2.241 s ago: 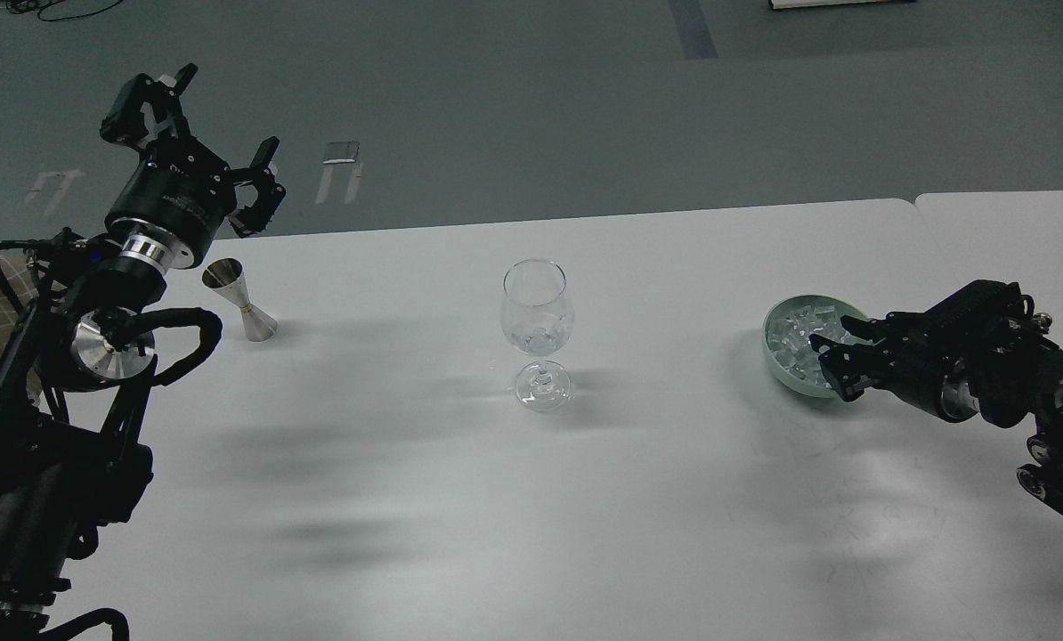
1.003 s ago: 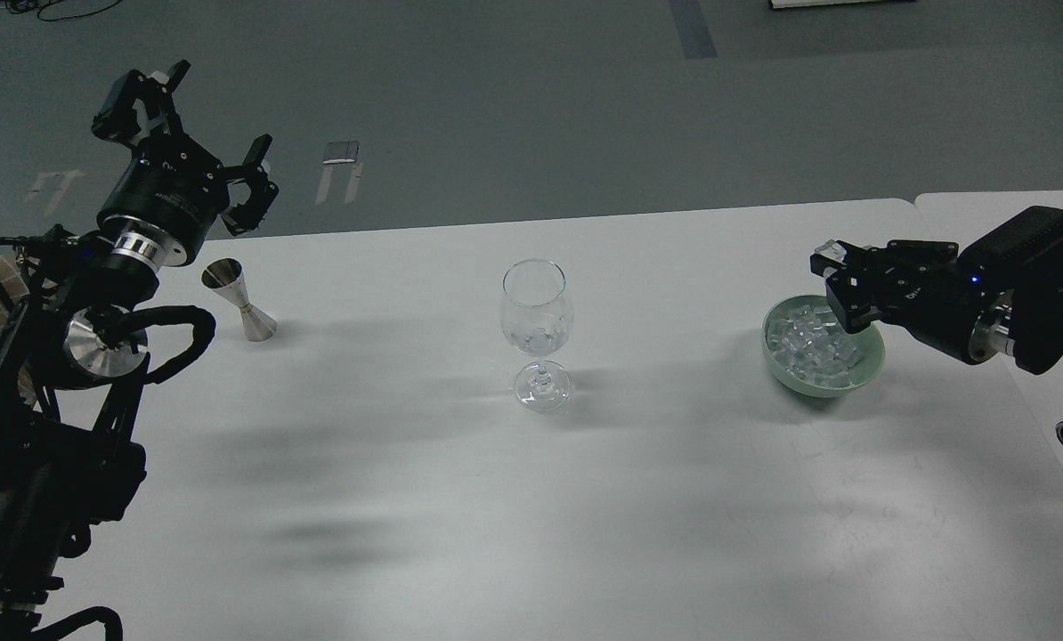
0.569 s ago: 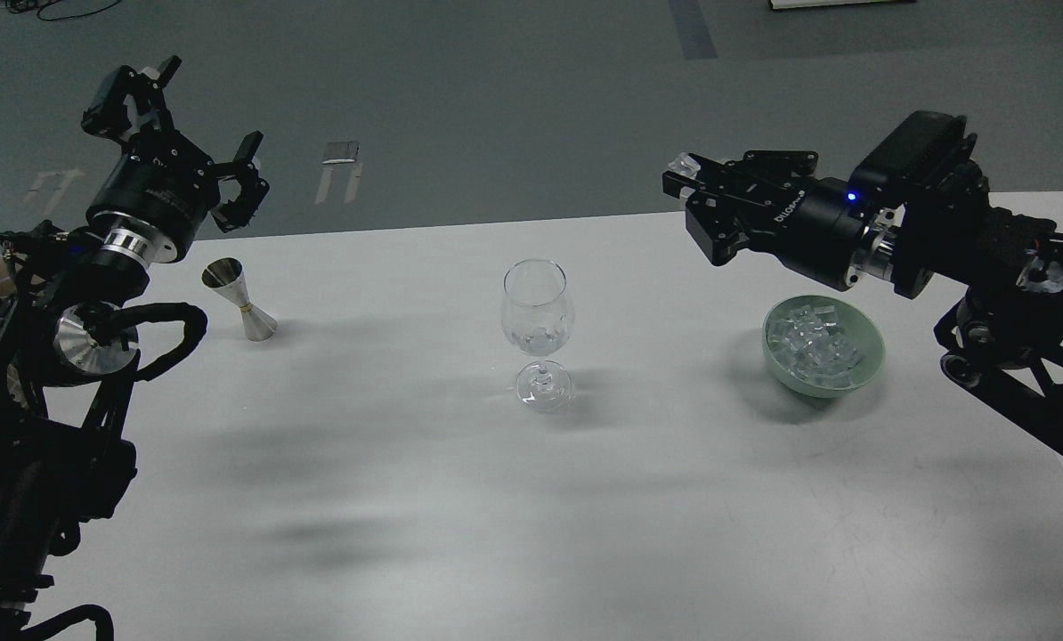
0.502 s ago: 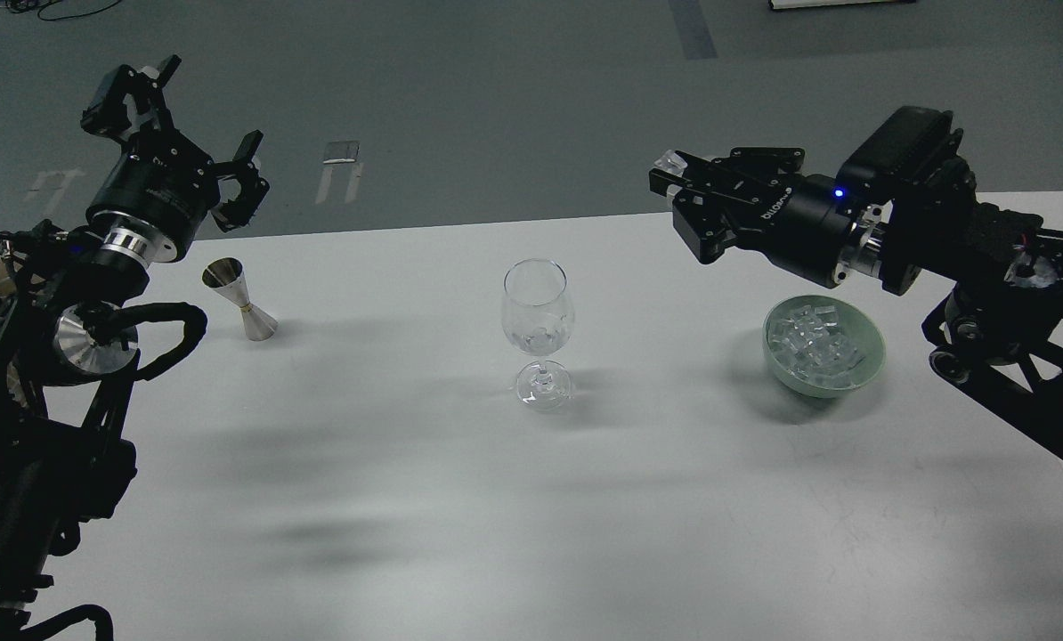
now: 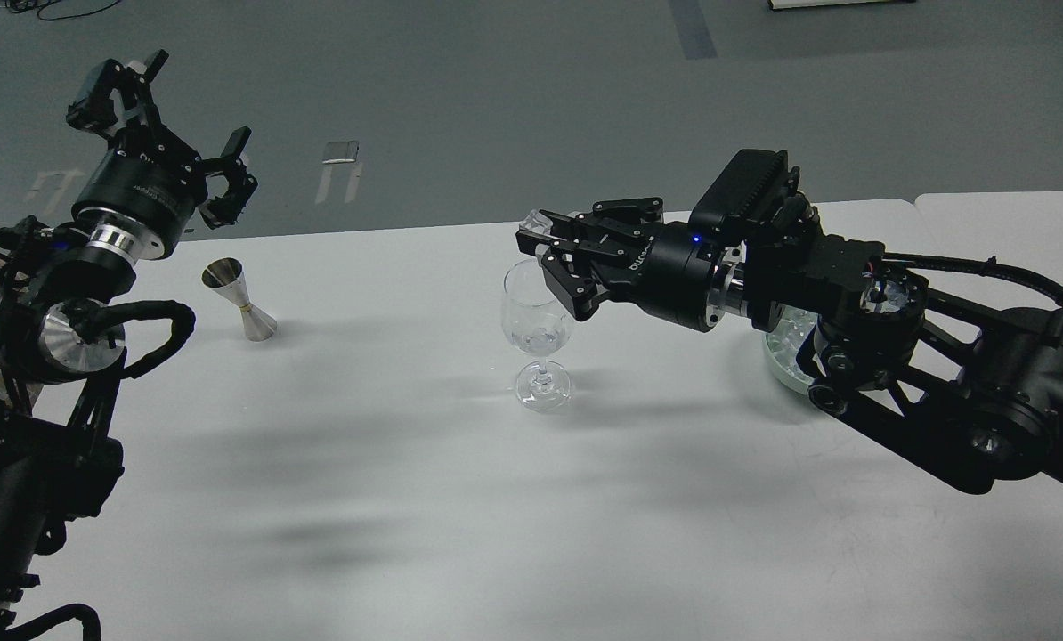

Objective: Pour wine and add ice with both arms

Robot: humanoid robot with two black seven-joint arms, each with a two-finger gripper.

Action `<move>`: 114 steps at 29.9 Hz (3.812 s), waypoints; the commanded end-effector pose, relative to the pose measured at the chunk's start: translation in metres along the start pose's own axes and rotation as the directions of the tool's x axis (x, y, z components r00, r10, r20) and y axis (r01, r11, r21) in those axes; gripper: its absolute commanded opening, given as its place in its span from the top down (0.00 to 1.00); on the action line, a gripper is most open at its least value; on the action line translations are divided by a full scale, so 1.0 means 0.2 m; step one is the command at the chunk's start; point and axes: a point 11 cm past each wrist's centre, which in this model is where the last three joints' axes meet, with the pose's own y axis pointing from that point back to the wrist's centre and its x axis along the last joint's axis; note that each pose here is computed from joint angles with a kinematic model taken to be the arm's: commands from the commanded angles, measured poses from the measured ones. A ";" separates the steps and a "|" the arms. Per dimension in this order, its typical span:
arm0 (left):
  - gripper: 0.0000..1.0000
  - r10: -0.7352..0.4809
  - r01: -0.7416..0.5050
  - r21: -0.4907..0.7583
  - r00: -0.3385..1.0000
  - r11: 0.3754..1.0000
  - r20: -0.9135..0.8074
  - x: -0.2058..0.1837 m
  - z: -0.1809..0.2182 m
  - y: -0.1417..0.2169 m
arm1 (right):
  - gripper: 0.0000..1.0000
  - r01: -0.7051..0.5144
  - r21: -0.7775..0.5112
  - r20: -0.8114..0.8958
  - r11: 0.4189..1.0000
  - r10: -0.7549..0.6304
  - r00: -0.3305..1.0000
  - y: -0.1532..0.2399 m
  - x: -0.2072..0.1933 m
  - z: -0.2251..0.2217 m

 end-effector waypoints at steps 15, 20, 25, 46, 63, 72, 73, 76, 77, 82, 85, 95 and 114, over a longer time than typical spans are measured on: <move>0.02 0.009 -0.009 -0.005 1.000 1.000 0.006 0.02 0.02 0.01 | 0.91 0.050 -0.020 -0.030 0.999 -0.050 0.998 0.00 -0.08 0.01; 0.02 0.012 -0.012 -0.007 1.000 1.000 0.006 0.02 0.02 0.01 | 0.90 0.052 -0.026 -0.028 0.998 -0.053 0.998 0.00 -0.09 0.03; 0.02 0.011 -0.011 -0.009 1.000 1.000 0.004 0.03 0.02 0.01 | 0.88 0.066 -0.054 -0.021 0.996 -0.067 0.998 0.00 -0.11 0.07; 0.02 0.010 -0.010 -0.014 1.000 1.000 0.001 0.02 0.02 0.01 | 0.83 0.066 -0.046 -0.014 0.997 -0.066 0.998 -0.02 -0.12 0.06; 0.02 0.011 -0.011 -0.014 1.000 1.000 0.001 0.03 0.02 0.01 | 0.50 0.063 -0.029 -0.011 0.998 -0.064 0.998 -0.02 -0.11 0.04; 0.02 0.010 -0.010 -0.016 1.000 1.000 0.002 0.03 0.02 0.01 | 0.45 0.059 -0.030 -0.014 0.998 -0.059 0.998 -0.02 -0.10 0.05; 0.02 0.012 -0.012 -0.015 1.000 1.000 0.002 0.03 0.02 0.01 | 0.44 0.057 -0.029 -0.014 0.998 -0.057 0.998 -0.02 -0.10 0.04; 0.02 0.013 -0.013 -0.015 1.000 1.000 0.005 0.03 0.03 0.01 | 0.26 0.026 -0.029 -0.009 0.999 -0.026 1.000 -0.02 -0.07 0.05; 0.02 0.013 -0.013 -0.015 1.000 1.000 0.005 0.03 0.03 0.01 | 0.06 0.000 -0.035 -0.004 0.999 0.000 1.000 -0.02 -0.03 0.06; 0.02 0.013 -0.013 -0.016 1.000 1.000 0.008 0.03 0.03 0.01 | 0.00 -0.153 -0.070 0.036 0.986 0.156 0.987 -0.03 0.18 0.10; 0.02 0.005 -0.005 -0.003 1.000 1.000 0.012 0.03 0.02 0.02 | 0.00 -0.264 -0.116 0.098 0.958 0.275 0.956 0.02 0.35 0.18; 0.02 -0.015 0.015 0.003 1.000 1.000 0.011 0.04 0.00 0.03 | 0.00 -0.448 -0.271 0.335 0.852 0.520 0.786 0.23 0.60 0.47; 0.02 0.009 -0.007 -0.072 1.000 0.997 0.030 0.09 0.06 0.06 | 0.04 -0.424 -0.718 0.671 0.552 0.712 -0.209 0.46 0.38 1.04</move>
